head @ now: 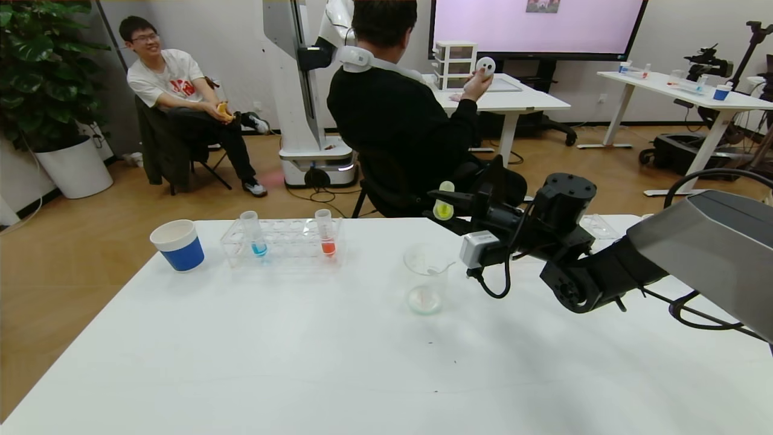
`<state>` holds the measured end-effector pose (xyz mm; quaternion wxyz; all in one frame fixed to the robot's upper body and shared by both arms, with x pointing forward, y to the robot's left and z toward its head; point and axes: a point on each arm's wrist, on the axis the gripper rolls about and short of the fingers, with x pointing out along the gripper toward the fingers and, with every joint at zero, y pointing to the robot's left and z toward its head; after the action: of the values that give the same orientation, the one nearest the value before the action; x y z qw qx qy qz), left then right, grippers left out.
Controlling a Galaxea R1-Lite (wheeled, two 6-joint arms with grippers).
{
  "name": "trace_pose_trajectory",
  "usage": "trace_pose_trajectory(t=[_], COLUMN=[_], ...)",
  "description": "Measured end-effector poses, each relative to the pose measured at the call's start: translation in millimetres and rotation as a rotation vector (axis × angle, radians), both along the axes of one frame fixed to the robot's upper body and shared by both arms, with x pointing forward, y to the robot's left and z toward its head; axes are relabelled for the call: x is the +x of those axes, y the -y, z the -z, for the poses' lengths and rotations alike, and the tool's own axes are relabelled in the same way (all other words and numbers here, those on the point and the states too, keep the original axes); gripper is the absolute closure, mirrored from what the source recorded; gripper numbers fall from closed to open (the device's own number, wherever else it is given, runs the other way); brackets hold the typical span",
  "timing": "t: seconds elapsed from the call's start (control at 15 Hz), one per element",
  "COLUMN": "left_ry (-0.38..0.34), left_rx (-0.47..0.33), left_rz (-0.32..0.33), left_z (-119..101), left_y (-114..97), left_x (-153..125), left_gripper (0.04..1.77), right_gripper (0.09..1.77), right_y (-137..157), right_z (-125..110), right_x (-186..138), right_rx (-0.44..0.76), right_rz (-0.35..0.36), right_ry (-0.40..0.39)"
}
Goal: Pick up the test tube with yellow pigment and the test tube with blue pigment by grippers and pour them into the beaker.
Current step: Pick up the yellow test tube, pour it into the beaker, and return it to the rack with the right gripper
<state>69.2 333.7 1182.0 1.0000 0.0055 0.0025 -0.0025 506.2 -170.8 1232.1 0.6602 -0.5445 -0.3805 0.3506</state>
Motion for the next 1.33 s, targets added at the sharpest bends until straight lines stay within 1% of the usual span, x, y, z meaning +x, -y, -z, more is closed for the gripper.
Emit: trace_pose_trajectory(t=[0.47,0.73,1.07,1.33], left_ry=[0.000,0.000,0.000,0.000], left_rx=[-0.001,-0.001,-0.001,-0.001], left_rz=[0.000,-0.001,0.000,0.000], left_z=[0.0,0.0,0.0,0.0], left_y=[0.0,0.0,0.0,0.0], left_x=[0.0,0.0,0.0,0.0], left_gripper=[0.07,0.07,0.07,0.07], right_gripper=[1.34,1.34,1.34,1.34], right_y=[-8.5,-8.8,-9.9,-8.3], right_z=[3.4,5.3,11.2,14.6], right_x=[-3.1,-3.3,-2.9,-1.4], right_rx=[-0.042,-0.074,-0.104,-0.139], right_rz=[-0.009,0.004,0.007,0.014], right_ry=[0.065,0.115,0.150,0.203])
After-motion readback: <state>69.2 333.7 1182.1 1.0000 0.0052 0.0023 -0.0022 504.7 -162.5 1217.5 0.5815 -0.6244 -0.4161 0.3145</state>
